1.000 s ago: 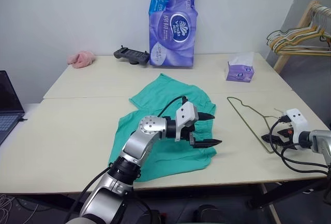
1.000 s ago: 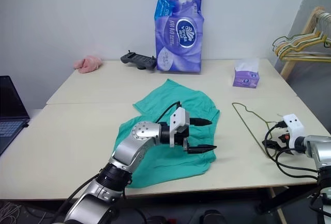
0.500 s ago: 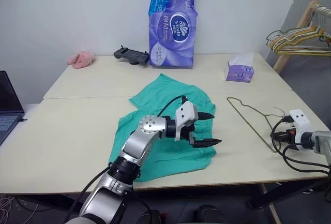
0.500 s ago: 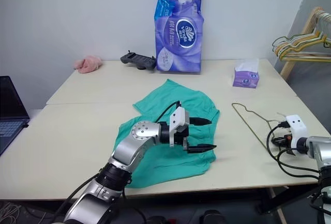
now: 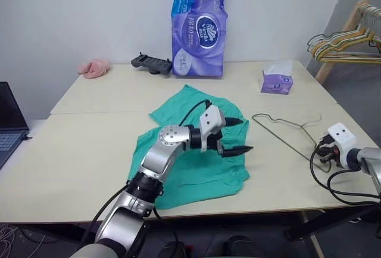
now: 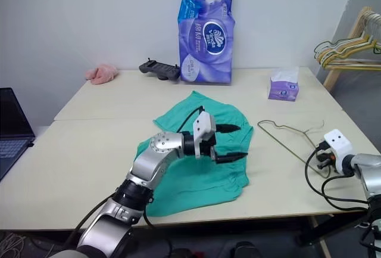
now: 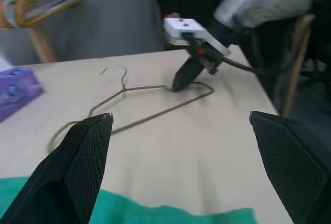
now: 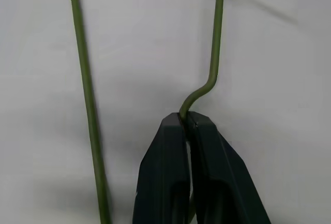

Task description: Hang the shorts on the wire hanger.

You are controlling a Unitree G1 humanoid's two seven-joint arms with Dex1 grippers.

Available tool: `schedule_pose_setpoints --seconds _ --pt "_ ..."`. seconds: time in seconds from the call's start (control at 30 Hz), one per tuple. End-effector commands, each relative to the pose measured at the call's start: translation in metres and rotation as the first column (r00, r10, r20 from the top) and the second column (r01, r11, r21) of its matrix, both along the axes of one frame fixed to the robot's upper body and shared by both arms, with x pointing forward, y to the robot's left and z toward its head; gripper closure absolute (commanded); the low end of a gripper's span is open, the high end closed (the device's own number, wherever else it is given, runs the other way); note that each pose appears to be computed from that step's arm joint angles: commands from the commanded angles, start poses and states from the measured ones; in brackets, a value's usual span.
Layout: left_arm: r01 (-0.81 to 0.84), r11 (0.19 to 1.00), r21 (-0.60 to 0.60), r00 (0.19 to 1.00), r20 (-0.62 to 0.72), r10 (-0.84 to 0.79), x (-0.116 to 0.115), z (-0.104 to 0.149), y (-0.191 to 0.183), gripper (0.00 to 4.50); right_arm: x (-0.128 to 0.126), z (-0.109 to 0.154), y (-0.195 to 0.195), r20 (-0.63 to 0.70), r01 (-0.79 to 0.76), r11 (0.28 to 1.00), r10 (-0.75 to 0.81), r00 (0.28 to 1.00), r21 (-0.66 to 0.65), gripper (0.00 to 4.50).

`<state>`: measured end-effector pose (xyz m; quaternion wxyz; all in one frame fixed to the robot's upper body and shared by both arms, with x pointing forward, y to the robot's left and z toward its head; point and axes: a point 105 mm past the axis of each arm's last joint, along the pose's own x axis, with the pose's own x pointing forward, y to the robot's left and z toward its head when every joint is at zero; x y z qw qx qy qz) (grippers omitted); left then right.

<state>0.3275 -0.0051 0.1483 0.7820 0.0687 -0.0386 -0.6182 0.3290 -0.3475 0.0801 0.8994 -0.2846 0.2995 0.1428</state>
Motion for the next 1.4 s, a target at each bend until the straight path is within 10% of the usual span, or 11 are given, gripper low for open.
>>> schedule_pose_setpoints --seconds 0.03,0.27,0.8,1.4 --pt "-0.101 0.990 -0.099 0.994 0.034 0.105 0.029 0.040 0.009 0.00 0.026 0.069 0.002 0.244 -0.074 0.977 0.123 0.962 -0.201 4.45" --pt "-0.152 0.980 -0.130 0.982 0.091 0.164 0.059 0.078 0.021 0.00 0.041 0.120 0.010 0.466 -0.037 0.875 0.292 0.835 -0.483 4.45" --pt "-0.052 0.999 0.003 0.991 -0.127 0.052 0.078 0.066 0.066 0.00 0.028 0.155 0.109 0.244 -0.243 0.365 0.876 0.417 -0.899 4.45" --pt "0.095 0.946 0.309 0.992 -0.105 -0.065 0.066 0.007 0.049 0.00 0.028 0.181 0.179 0.227 -0.296 0.298 0.940 0.254 -0.907 4.45"
